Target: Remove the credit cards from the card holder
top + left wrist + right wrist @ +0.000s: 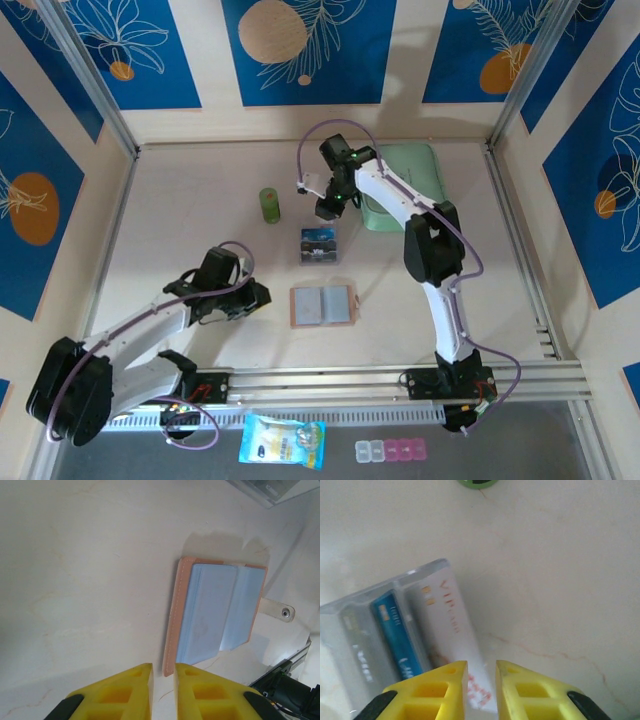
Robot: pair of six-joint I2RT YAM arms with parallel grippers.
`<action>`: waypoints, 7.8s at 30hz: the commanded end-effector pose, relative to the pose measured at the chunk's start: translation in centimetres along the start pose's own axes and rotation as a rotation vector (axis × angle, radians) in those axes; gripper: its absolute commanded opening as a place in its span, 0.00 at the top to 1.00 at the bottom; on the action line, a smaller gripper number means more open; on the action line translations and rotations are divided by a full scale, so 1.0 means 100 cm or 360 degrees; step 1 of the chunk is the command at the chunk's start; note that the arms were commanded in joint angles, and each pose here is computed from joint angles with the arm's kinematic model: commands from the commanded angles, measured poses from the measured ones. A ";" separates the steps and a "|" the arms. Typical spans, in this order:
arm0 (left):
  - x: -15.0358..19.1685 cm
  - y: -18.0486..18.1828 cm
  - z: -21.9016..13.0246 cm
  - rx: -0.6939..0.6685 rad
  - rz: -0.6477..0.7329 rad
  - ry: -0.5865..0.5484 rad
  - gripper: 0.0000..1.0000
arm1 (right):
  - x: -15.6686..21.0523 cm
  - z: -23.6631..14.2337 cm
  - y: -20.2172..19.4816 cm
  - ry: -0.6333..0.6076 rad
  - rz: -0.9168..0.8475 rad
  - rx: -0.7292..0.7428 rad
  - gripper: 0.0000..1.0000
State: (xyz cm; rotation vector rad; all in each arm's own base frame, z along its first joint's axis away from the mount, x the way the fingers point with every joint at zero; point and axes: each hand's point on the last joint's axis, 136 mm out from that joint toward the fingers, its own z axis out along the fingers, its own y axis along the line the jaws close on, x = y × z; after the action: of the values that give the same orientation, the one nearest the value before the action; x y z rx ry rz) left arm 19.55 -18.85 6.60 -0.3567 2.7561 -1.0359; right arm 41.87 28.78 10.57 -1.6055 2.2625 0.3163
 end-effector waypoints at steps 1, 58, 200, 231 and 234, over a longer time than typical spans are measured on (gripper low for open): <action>-0.002 -0.008 0.006 0.0082 0.0010 0.0015 0.83 | -0.019 -0.029 0.022 -0.0151 0.0157 -0.0006 0.77; 0.028 0.014 0.060 -0.0209 0.0118 0.0222 0.97 | 0.066 0.044 0.236 0.0140 0.1896 -0.0605 0.73; 0.026 -0.101 0.081 0.0120 0.0265 0.0272 0.68 | 0.102 -0.042 0.198 -0.0304 0.2089 -0.0574 0.75; 0.019 -0.012 0.067 -0.0070 0.0081 0.0237 0.95 | 0.065 0.020 0.218 -0.0057 0.1987 -0.0694 0.78; 0.020 -0.006 0.069 -0.0095 0.0077 0.0247 0.96 | 0.065 0.024 0.219 -0.0043 0.1985 -0.0697 0.78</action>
State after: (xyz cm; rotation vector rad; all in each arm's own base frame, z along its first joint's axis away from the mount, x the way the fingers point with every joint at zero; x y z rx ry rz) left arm 20.00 -25.03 2.81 -0.2297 2.8843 -1.0544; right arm 19.72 30.45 4.77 -0.0337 2.9947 1.1044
